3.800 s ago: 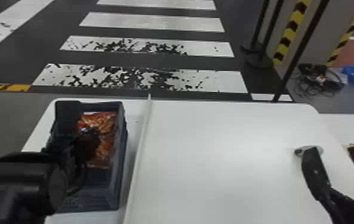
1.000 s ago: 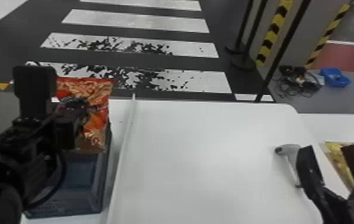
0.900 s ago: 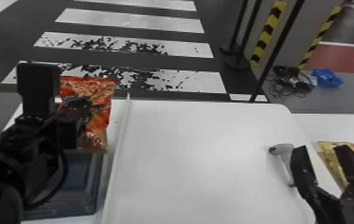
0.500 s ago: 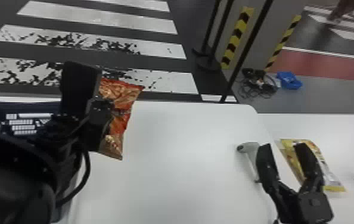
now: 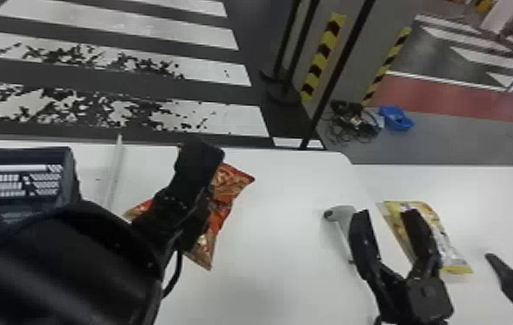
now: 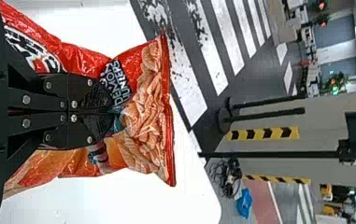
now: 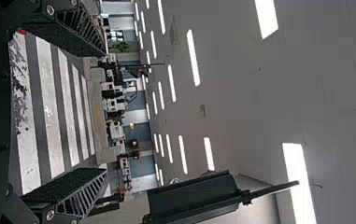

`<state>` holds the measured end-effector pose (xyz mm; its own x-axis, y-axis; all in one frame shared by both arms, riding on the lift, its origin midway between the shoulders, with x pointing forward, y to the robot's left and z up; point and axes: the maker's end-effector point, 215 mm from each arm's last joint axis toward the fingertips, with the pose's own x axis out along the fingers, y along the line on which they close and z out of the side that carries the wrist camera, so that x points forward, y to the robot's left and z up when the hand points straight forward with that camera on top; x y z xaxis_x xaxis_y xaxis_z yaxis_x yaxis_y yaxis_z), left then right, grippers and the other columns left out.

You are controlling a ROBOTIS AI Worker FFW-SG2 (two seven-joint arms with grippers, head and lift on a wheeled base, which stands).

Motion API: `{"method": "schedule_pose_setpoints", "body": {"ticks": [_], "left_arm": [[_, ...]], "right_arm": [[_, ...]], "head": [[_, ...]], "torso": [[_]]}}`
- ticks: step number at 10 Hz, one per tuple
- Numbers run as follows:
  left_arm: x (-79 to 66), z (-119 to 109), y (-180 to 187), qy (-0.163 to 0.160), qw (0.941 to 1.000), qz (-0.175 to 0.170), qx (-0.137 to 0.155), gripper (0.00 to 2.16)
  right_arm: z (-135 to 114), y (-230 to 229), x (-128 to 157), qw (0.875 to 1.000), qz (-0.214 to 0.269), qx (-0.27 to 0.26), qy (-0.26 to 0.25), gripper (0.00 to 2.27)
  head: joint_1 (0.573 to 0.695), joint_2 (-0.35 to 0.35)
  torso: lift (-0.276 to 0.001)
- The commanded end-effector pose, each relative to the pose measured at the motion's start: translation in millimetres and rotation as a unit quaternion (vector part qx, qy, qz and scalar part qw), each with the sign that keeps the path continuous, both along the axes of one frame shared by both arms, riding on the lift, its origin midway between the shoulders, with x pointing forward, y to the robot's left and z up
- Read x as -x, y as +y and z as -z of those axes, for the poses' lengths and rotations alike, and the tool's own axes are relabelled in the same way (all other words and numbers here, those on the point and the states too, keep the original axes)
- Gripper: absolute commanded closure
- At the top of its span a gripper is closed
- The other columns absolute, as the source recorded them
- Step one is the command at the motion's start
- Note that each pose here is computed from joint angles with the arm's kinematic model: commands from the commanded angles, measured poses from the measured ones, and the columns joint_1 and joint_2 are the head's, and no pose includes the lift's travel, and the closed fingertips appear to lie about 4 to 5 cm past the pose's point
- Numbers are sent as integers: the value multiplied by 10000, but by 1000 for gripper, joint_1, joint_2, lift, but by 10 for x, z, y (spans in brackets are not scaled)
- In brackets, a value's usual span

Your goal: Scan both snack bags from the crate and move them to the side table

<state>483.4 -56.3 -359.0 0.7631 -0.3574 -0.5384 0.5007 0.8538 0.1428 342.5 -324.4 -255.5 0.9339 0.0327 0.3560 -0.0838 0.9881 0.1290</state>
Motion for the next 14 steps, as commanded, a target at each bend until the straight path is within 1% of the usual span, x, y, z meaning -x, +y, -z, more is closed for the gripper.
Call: {"method": "schedule_pose_setpoints", "body": {"ticks": [1,3,4,5,6,7,9,11,12,13,14], "left_arm": [[-21,181,-204,92,9996,254,64,2142],[-46,447,-424,289,9972,557,395,2142],[-67,468,-495,337,9955,636,612,2142],[-57,478,-558,370,9937,717,780,2142],[-58,480,-601,443,9911,782,977,2142],[-34,533,-620,575,9886,840,1114,2142],[22,695,-691,865,9826,1015,1296,2142],[73,927,-707,1100,9791,1107,1305,2142],[96,1013,-724,1162,9781,1148,1294,2142],[122,1052,-752,1205,9762,1201,1343,2142],[124,1081,-780,1262,9736,1230,1452,2142]], "right_arm": [[-13,-7,9,10000,13,-3,-33,117],[-28,-18,9,10000,24,-3,-57,117],[-18,-22,5,10000,27,-3,-50,117],[-12,-19,-2,10000,25,-8,-49,117],[-10,-19,-14,10000,30,-15,-54,117],[-17,-7,-23,10000,19,-26,-67,117],[-20,0,-27,10000,14,-31,-73,117],[-12,16,-27,10000,-7,-28,-57,117],[-18,21,-28,10000,-7,-36,-62,117],[-25,22,-28,10000,-9,-36,-70,117],[-27,19,-28,10000,-5,-23,-71,117]], "head": [[695,-350],[695,-350],[695,-350],[695,-350],[695,-350],[695,-350],[695,-350],[695,-350],[695,-350],[695,-350],[695,-350]], "torso": [[-95],[-95],[-95],[-95],[-95],[-95],[-95],[-95],[-95],[-95],[-95]]}}
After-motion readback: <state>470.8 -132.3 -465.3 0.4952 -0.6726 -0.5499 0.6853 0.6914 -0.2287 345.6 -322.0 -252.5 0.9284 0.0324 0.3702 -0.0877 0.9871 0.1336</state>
